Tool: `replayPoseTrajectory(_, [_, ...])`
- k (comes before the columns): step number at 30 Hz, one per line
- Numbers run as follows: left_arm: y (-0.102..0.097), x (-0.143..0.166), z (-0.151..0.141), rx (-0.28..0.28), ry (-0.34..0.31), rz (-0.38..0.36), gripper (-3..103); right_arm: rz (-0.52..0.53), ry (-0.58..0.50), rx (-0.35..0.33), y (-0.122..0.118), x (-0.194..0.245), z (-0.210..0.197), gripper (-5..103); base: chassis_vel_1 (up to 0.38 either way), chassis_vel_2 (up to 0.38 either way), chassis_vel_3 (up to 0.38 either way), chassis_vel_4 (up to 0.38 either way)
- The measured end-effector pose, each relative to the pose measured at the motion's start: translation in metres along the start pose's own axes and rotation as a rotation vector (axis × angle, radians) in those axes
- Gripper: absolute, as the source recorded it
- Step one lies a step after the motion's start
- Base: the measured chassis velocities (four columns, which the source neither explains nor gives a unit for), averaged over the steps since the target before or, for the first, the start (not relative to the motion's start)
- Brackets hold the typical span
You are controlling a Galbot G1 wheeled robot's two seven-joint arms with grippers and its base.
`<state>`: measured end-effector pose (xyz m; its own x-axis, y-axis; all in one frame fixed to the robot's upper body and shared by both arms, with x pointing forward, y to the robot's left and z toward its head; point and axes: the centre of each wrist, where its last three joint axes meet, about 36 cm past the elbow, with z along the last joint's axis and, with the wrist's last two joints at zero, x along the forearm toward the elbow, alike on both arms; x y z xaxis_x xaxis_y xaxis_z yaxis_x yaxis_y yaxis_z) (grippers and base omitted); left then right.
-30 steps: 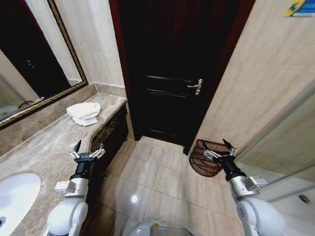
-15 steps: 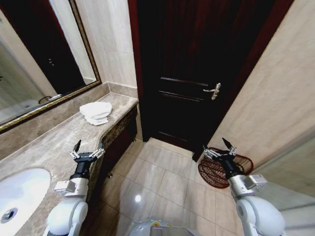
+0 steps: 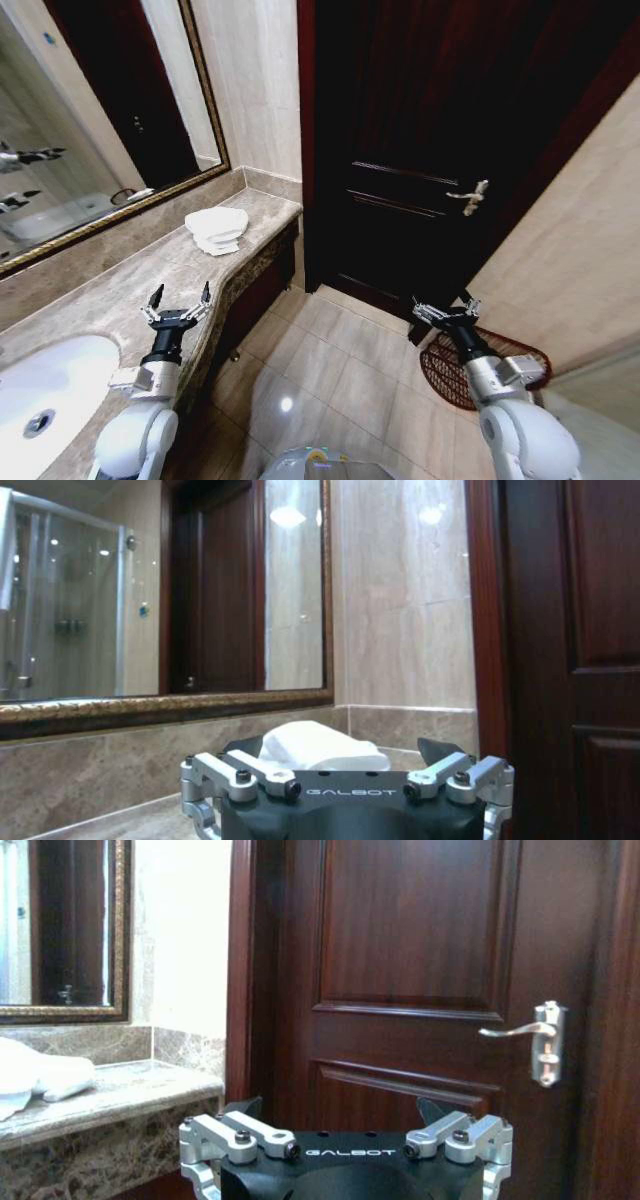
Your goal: Discard the used towel into the hamper.
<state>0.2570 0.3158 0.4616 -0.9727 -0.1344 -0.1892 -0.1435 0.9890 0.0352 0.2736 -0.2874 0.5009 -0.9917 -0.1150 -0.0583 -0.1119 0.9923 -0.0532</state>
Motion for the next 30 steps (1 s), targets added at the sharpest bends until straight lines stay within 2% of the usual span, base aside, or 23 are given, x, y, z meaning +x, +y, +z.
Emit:
replayPoseTrajectory(12, [0.0018, -0.0007, 0.0051, -0.002, -0.015, -0.013, 100, -0.005, 0.001, 0.002, 0.0014, -0.0010, 0.0007, 100, -0.032, 0.088, 0.092, -0.036])
replayPoseTrajectory(30, [0.0033, -0.0002, 0.0048, -0.008, 0.012, -0.012, 100, -0.003, 0.005, 0.003, 0.0024, -0.0013, 0.0023, 100, -0.094, 0.087, 0.086, -0.093])
